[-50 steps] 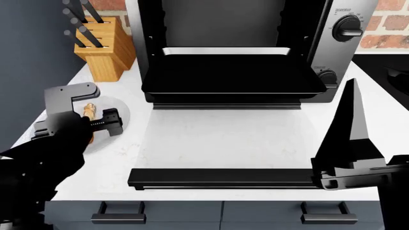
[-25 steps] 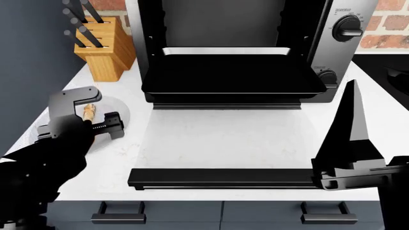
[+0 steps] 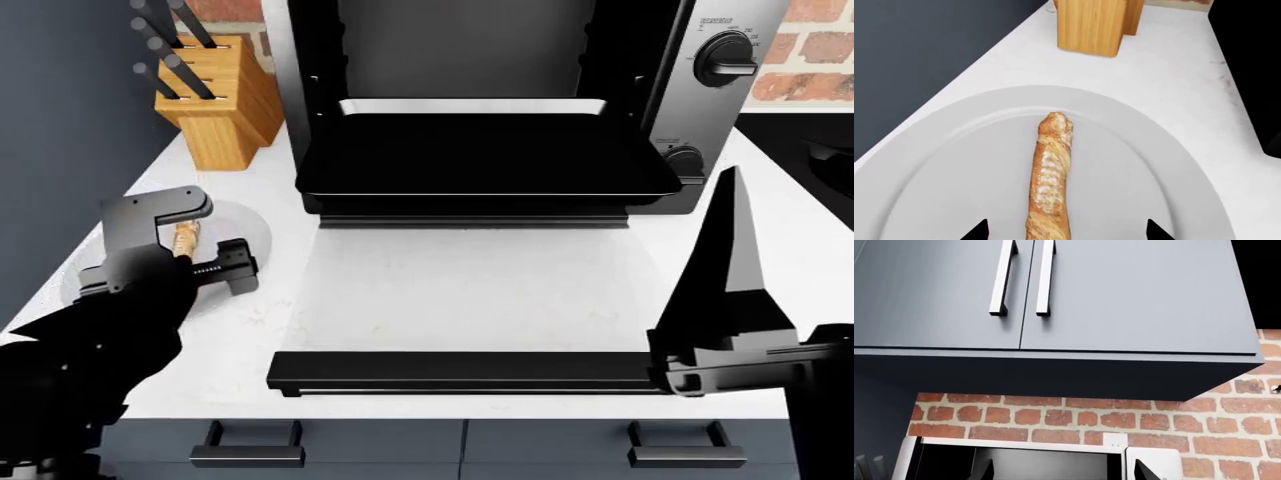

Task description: Place the baguette on the tray of the toaster oven.

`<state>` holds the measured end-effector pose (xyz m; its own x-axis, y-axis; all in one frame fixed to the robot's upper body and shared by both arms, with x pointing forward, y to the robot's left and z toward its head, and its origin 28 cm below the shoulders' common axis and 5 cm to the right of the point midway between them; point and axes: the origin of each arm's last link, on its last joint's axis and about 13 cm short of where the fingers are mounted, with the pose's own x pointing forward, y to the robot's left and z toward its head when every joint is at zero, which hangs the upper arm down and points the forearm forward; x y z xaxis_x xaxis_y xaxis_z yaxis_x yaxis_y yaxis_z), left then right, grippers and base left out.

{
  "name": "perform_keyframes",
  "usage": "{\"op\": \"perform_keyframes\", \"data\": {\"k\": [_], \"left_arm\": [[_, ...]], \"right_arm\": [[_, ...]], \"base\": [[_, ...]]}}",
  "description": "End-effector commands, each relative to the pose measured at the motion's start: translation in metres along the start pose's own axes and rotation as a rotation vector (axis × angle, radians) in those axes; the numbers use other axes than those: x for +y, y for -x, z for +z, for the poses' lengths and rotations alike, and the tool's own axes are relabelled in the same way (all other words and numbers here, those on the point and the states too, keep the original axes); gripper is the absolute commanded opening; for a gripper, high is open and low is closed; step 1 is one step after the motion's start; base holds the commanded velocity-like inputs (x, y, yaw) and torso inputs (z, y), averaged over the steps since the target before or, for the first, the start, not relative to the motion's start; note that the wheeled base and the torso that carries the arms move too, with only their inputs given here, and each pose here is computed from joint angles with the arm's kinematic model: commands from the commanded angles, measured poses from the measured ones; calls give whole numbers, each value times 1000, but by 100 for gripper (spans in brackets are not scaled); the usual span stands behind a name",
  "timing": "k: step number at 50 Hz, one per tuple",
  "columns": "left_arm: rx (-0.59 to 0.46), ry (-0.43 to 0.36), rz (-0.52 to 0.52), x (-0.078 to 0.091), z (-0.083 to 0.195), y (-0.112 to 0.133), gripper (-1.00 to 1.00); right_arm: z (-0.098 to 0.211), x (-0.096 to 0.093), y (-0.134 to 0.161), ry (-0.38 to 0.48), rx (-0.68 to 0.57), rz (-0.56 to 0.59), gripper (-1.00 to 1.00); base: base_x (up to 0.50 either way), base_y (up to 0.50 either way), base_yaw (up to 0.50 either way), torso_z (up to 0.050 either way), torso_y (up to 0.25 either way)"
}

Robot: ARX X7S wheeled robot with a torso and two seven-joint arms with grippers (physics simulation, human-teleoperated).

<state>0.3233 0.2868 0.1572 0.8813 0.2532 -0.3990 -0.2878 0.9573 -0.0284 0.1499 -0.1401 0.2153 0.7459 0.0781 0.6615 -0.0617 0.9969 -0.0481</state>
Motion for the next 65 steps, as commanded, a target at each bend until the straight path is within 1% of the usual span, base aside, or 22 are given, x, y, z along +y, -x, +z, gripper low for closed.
{"op": "perform_keyframes", "data": {"k": [1, 24, 25, 39, 51, 57, 65], "left_arm": [[11, -1, 3, 0, -4, -2, 100], [18, -7, -7, -1, -6, -2, 100], [12, -15, -6, -1, -6, -2, -100], [-14, -24, -3, 0, -4, 1, -100], [-37, -7, 9, 2, 2, 6, -100], [-79, 15, 3, 1, 16, 15, -100], [-133, 17, -30, -1, 30, 32, -100]], "right_arm": [[0, 0, 0, 1, 1, 1, 100], [2, -2, 1, 5, -4, -2, 100], [3, -2, 1, 5, -5, -2, 100], [4, -1, 1, 8, -10, -2, 100], [5, -2, 1, 10, -13, -4, 100], [5, -1, 0, 11, -16, -5, 100], [9, -2, 3, 9, -23, -4, 100]], "base": [[0, 0, 0, 0, 0], [0, 0, 0, 0, 0], [0, 0, 0, 0, 0], [0, 0, 0, 0, 0], [0, 0, 0, 0, 0], [0, 0, 0, 0, 0], [0, 0, 0, 0, 0]]}}
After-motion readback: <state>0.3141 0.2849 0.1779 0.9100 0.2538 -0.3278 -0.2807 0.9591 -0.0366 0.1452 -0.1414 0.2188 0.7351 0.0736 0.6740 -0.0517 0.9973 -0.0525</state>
